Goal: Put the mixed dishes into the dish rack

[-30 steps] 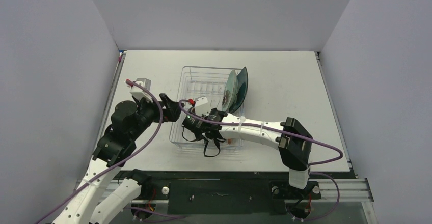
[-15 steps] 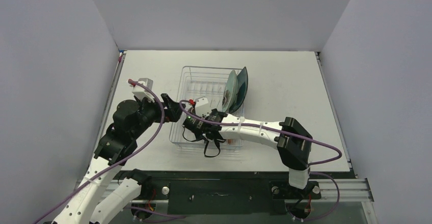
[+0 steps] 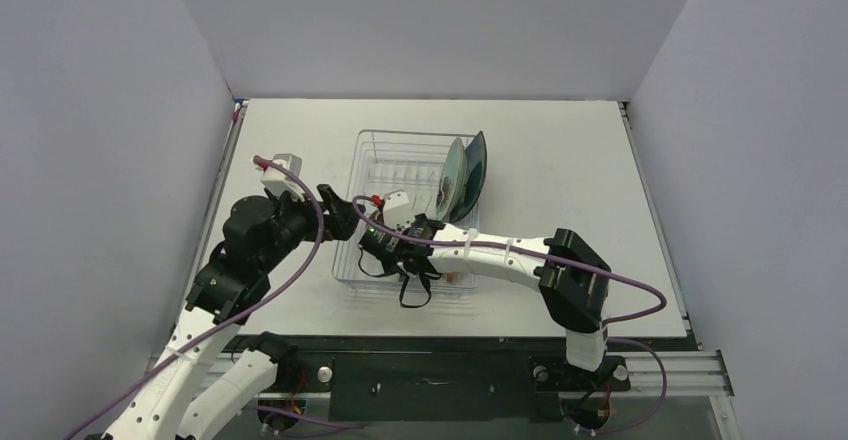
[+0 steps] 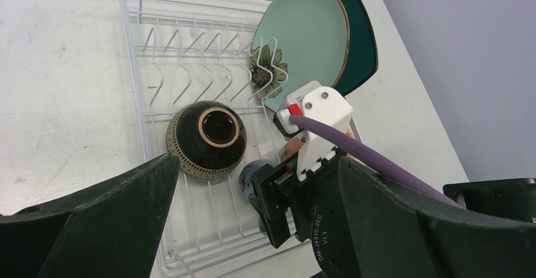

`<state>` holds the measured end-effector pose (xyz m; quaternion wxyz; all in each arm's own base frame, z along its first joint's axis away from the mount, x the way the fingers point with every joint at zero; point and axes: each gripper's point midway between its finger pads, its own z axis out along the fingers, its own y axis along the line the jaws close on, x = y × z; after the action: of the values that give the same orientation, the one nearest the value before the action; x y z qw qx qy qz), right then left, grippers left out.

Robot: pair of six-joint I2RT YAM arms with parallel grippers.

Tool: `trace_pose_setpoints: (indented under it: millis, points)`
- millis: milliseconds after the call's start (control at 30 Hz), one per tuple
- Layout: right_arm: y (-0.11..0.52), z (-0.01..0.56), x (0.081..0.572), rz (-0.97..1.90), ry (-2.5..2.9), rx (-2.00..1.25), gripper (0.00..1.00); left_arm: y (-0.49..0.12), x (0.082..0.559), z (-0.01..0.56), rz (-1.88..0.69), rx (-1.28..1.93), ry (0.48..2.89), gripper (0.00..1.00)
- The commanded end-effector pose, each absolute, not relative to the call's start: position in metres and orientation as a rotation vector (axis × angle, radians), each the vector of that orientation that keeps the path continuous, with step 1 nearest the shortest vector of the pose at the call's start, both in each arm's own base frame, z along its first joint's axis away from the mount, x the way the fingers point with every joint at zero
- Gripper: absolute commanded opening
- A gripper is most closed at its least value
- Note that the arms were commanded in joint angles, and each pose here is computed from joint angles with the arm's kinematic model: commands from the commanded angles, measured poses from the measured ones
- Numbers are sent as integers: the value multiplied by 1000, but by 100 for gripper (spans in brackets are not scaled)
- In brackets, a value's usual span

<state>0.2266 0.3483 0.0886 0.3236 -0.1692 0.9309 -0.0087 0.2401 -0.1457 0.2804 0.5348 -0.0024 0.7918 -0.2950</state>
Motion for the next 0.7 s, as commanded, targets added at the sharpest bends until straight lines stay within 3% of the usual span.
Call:
trace_pose_setpoints:
  millis: [0, 200, 667]
  points:
    - [349, 94, 227, -2, 2427, -452, 62, -149, 244, 292, -728, -3, 1838, 97]
    - [349, 116, 229, 35, 2394, -442, 79, -150, 245, 294, -731, 0, 1836, 96]
    - [323, 224, 230, 164, 2206, -354, 85, -151, 248, 313, -736, -3, 1813, 96]
